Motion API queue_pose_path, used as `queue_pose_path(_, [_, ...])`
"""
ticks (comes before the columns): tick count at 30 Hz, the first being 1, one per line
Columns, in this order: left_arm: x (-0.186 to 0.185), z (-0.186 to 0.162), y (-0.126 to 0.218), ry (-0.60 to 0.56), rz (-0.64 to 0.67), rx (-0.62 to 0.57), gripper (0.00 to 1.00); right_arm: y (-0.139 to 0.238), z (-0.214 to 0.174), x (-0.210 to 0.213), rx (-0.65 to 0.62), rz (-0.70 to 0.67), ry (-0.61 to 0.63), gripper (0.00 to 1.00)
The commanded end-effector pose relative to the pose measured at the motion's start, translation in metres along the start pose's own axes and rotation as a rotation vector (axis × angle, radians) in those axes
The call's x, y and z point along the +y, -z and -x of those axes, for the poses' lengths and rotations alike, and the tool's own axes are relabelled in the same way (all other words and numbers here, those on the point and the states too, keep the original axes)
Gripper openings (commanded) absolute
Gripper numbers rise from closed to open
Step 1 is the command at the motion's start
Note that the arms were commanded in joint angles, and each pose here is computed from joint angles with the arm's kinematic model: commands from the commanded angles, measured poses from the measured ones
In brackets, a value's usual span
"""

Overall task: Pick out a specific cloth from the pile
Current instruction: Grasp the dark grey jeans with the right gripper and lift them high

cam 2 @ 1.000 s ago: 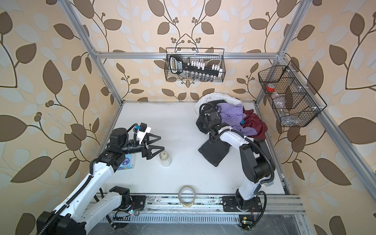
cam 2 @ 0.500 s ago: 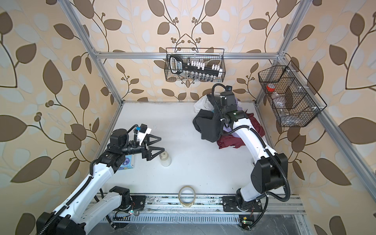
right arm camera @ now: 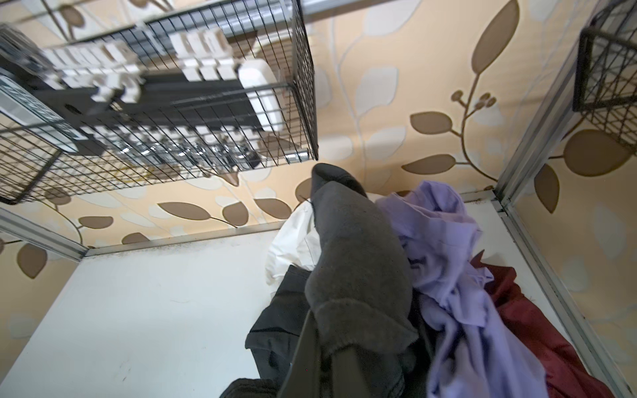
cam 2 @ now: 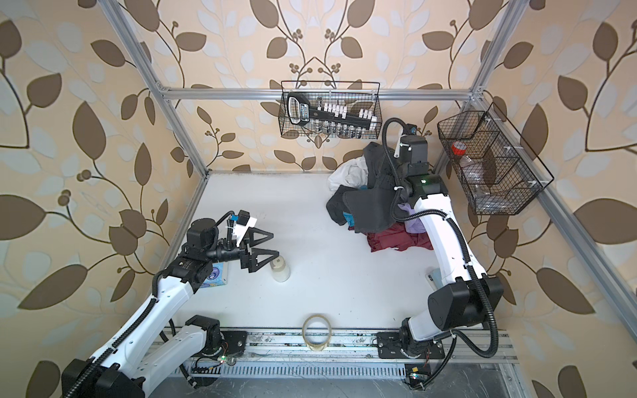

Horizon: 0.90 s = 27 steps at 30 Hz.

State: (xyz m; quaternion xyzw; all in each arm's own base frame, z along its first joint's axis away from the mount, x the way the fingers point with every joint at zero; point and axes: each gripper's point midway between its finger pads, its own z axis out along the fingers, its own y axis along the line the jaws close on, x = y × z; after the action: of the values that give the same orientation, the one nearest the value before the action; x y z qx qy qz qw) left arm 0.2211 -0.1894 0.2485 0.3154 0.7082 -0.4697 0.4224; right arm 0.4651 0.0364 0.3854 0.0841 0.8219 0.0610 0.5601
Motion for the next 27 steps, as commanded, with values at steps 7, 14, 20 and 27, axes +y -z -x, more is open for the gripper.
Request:
queue_pose_path(7, [-0.010,0.003,0.000,-0.060,-0.035,-0.014,0.99,0.063,0.106,0.027,-0.301,0.107,0.019,0.00])
queue_pose_path(14, [-0.010,0.003,0.000,-0.061,-0.032,-0.016,0.99,0.096,0.144,0.035,-0.436,0.144,0.025,0.00])
queue_pose_path(20, [-0.010,0.002,0.000,-0.060,-0.032,-0.015,0.99,0.126,0.175,0.053,-0.542,0.245,0.011,0.00])
queue_pose_path(27, [-0.011,0.003,0.001,-0.067,-0.030,-0.018,0.99,0.136,0.189,0.083,-0.559,0.430,-0.029,0.00])
